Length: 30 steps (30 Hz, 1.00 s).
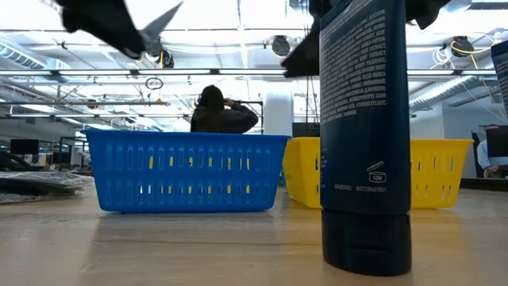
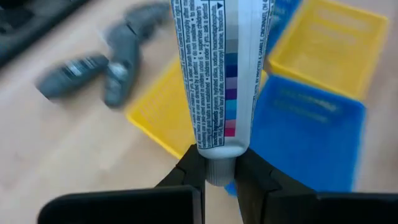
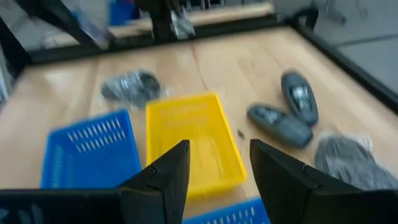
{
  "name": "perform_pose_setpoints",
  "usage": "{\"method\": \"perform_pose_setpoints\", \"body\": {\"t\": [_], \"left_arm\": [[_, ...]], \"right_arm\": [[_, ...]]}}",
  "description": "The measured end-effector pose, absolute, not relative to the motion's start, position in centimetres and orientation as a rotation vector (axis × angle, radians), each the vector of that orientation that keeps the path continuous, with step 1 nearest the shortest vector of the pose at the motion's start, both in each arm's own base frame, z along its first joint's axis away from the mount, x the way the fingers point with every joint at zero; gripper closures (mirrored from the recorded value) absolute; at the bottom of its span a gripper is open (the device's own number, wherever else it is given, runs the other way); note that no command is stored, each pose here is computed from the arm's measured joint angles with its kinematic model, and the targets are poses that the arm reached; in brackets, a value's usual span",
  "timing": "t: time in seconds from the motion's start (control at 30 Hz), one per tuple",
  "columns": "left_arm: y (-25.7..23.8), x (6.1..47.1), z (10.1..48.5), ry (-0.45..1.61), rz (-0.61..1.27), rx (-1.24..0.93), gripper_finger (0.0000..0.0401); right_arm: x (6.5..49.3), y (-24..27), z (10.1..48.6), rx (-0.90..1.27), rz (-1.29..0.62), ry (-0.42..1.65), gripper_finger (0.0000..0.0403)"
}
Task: Pick & Place Travel size toiletries
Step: Put the toothpaste into the top right blue bin
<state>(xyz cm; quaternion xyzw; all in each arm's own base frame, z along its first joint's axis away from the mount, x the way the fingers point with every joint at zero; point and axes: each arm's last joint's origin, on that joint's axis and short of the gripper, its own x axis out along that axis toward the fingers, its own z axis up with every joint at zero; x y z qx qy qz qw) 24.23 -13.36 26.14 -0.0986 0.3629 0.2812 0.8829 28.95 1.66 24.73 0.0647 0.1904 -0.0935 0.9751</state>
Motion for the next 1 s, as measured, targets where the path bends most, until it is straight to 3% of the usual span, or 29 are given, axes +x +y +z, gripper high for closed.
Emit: {"method": "perform_pose_setpoints", "body": {"t": [0.53, 1.0], "left_arm": [[-7.0, 30.6, 28.9, 0.488, 0.6, 0.008, 0.0362], [-5.0, 34.4, 26.0, 0.495, 0.607, 0.035, 0.0362]], "right_arm": [[29.7, 1.7, 27.9, 0.177, -0.163, 0.052, 0.0243], [29.7, 1.5, 28.2, 0.136, -0.241, 0.017, 0.0243]]}}
